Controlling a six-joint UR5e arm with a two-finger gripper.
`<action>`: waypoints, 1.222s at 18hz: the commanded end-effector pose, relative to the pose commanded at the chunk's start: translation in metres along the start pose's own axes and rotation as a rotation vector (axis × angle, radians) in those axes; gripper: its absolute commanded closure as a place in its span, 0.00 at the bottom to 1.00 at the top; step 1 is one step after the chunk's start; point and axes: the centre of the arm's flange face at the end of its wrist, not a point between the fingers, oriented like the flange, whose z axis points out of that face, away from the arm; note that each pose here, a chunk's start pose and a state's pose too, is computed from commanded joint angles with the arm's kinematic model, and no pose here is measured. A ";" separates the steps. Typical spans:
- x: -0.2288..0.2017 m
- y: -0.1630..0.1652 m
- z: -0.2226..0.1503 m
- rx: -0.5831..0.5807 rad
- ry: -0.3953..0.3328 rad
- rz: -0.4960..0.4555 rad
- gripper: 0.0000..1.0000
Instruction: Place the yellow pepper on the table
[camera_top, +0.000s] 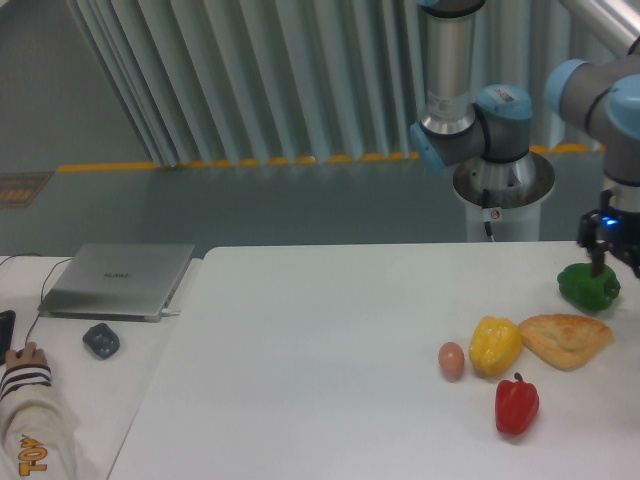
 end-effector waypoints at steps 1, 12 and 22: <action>-0.003 0.005 0.002 -0.002 0.001 0.001 0.00; -0.040 0.040 0.009 -0.012 0.030 0.256 0.00; -0.052 0.042 0.016 -0.022 0.063 0.255 0.00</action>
